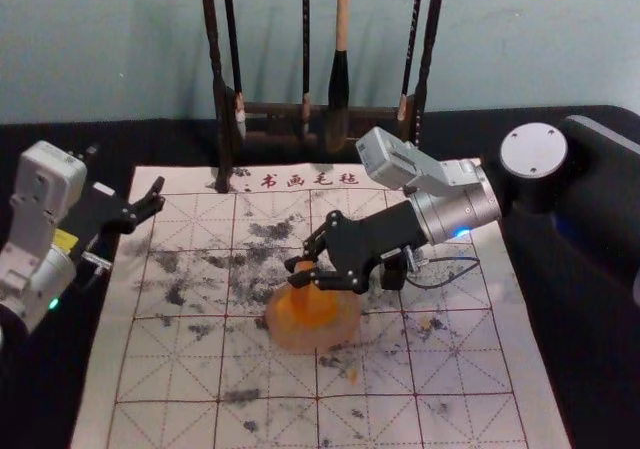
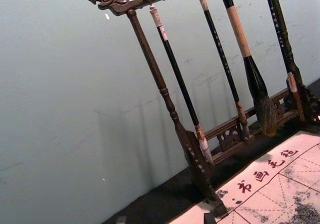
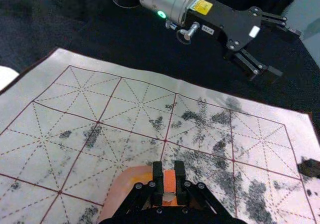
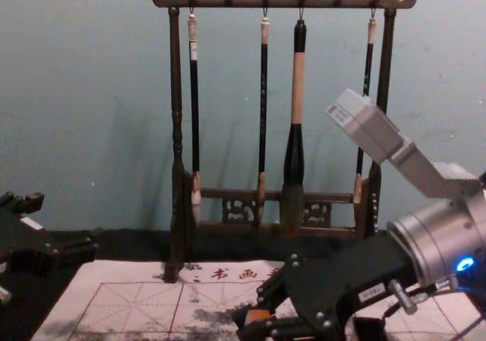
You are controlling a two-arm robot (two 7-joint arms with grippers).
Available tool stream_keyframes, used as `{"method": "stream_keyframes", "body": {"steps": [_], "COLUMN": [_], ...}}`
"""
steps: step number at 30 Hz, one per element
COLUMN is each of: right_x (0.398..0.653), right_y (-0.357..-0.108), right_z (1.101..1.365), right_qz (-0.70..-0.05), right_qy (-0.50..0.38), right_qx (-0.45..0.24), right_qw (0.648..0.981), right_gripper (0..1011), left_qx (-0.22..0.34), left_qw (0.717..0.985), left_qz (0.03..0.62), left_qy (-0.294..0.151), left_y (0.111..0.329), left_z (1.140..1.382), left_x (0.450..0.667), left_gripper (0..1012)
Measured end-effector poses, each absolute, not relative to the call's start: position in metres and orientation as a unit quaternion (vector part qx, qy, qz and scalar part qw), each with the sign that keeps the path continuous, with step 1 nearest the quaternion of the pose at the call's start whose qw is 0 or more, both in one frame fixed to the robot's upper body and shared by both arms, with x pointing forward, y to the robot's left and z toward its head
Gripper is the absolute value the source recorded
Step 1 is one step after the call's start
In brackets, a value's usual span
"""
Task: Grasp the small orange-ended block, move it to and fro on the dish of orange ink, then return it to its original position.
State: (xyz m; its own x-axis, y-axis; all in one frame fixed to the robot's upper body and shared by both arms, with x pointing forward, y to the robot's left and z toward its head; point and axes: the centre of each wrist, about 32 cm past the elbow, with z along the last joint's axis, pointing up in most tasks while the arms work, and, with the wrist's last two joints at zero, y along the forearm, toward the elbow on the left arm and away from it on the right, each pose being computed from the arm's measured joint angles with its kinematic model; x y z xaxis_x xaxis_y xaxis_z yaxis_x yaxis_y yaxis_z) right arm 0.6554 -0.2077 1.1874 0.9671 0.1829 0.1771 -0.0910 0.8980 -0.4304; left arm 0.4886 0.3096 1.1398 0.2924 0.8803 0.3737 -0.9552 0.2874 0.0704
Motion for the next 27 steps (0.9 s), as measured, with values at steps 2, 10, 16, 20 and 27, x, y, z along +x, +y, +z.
{"method": "stream_keyframes", "body": {"steps": [2, 10, 16, 20, 27], "right_x": [0.655, 0.653, 0.652, 0.652, 0.651], "right_y": [-0.209, -0.215, -0.218, -0.219, -0.220], "right_z": [1.188, 1.190, 1.191, 1.191, 1.191], "right_qz": [0.068, 0.061, 0.057, 0.055, 0.054], "right_qy": [-0.109, -0.109, -0.109, -0.109, -0.109], "right_qx": [-0.216, -0.220, -0.222, -0.222, -0.222], "right_qw": [0.968, 0.968, 0.967, 0.967, 0.968], "right_gripper": [134, 134, 134, 134, 134], "left_qx": [0.142, 0.141, 0.141, 0.141, 0.142], "left_qw": [0.791, 0.791, 0.791, 0.791, 0.791], "left_qz": [0.580, 0.580, 0.580, 0.580, 0.580], "left_qy": [-0.132, -0.132, -0.132, -0.132, -0.132], "left_y": [0.310, 0.310, 0.310, 0.310, 0.310], "left_z": [1.140, 1.140, 1.140, 1.140, 1.140], "left_x": [0.489, 0.489, 0.489, 0.489, 0.489], "left_gripper": [1001, 1001, 1001, 1001, 1002]}}
